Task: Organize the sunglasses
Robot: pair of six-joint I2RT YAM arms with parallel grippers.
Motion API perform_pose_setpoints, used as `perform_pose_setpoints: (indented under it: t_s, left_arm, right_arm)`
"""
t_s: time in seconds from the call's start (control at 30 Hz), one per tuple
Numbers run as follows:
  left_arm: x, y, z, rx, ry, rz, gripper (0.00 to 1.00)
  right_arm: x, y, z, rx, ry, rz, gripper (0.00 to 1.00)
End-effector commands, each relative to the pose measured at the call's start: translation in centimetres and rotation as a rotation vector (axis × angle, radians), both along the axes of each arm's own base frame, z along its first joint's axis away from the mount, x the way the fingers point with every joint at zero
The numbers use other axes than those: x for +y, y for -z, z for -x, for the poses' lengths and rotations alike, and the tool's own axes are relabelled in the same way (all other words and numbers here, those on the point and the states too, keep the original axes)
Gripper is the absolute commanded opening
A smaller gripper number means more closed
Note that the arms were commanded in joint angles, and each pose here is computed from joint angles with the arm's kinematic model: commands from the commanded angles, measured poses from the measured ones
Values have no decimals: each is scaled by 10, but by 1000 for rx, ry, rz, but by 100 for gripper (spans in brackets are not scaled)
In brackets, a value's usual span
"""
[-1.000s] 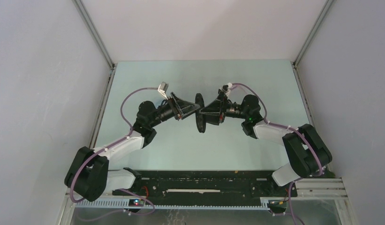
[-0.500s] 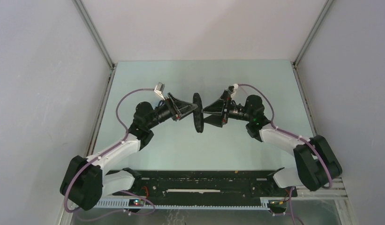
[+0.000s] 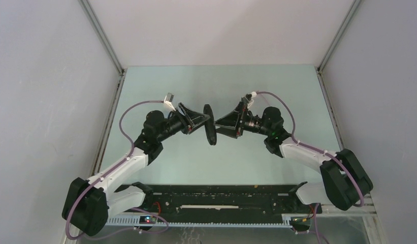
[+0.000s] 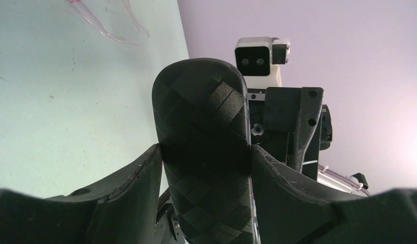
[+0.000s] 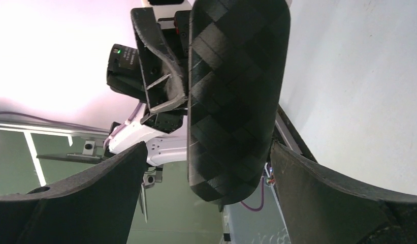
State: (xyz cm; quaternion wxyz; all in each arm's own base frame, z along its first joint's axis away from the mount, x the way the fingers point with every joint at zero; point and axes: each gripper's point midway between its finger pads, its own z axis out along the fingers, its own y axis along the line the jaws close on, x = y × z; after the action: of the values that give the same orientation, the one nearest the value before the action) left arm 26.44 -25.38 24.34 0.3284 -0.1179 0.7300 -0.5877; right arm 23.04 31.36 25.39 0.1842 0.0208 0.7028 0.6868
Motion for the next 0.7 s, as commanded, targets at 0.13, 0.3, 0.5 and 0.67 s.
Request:
perform_pose_setpoints:
  t_s: [0.13,0.3,0.5,0.67]
  left_arm:
    - [6,-50,-4,-118,-21,58,19]
    - [8,-54,-3,-121,-25,94,19]
    - [8,-60,0,-127,-4,143,20]
    - [8,-61,2,-127,0,151,20]
  right_arm:
    - [14,3,-3,-49,-15,-43,100]
    - [17,4,-4,-43,-21,-57,100]
    - [22,4,-4,-19,-42,-100,100]
    - [24,-3,-4,-13,-55,-156,100]
